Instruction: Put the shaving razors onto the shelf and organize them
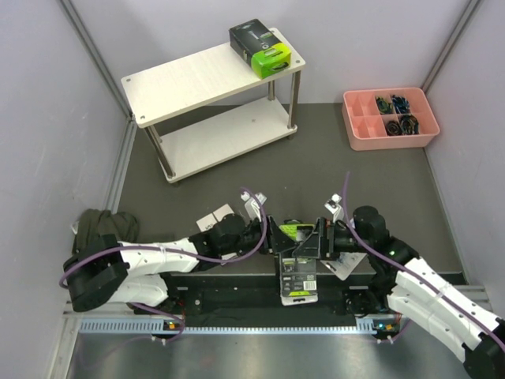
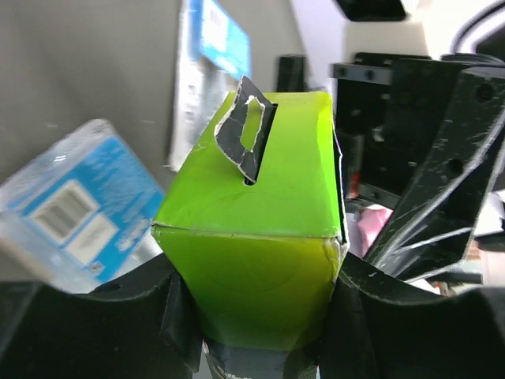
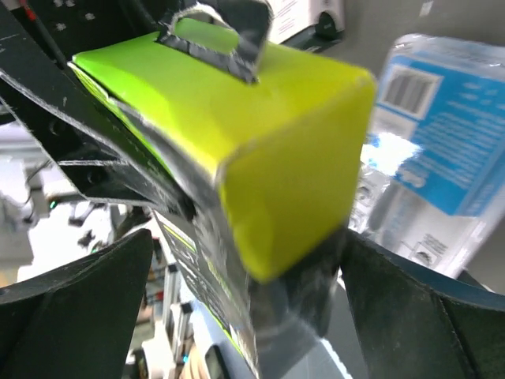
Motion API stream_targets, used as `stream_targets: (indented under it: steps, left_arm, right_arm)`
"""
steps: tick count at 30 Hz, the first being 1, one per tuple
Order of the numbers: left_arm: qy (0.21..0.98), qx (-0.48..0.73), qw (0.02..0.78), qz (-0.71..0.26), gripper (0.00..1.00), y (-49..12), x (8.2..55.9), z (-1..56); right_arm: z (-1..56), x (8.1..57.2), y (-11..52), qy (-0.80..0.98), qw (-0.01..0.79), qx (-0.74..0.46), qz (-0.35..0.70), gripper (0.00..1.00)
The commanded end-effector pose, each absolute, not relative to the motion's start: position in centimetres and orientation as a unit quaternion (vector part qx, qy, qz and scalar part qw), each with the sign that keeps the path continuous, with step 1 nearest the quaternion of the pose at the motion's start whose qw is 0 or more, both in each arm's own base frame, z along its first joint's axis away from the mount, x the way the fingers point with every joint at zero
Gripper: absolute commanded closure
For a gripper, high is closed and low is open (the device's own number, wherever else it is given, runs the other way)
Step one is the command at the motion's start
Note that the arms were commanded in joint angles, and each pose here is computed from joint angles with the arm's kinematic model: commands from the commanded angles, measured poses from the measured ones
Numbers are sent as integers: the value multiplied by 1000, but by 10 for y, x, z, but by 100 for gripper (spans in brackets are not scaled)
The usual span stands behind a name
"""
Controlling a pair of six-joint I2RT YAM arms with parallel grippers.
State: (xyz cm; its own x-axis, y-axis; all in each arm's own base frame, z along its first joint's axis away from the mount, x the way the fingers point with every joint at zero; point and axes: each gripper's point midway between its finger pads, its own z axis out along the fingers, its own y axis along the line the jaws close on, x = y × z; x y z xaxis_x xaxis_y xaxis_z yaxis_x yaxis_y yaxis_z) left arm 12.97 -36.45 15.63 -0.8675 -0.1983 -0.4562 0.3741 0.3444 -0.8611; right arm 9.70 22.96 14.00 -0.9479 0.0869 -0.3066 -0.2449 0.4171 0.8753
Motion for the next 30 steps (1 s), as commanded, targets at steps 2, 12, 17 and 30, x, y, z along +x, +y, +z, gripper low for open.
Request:
stream_targets:
  steps: [2,12,17,30]
  left_arm:
    - [770,26,283,-571,100,-352,157,177]
    - [744,-87,325,-578,100,-303,218,203]
    - [707,-161,367,-582,100,-279,246,224]
    - [617,-270,413,-614,100,-230,284,251]
  right_arm:
    - [164,111,226,825,208,-41,523,1]
    - [171,127,219,811,253,28,526,1]
    - [190,136,235,756,252,55,602,1]
    - [216,176,268,725,248,63,640,1]
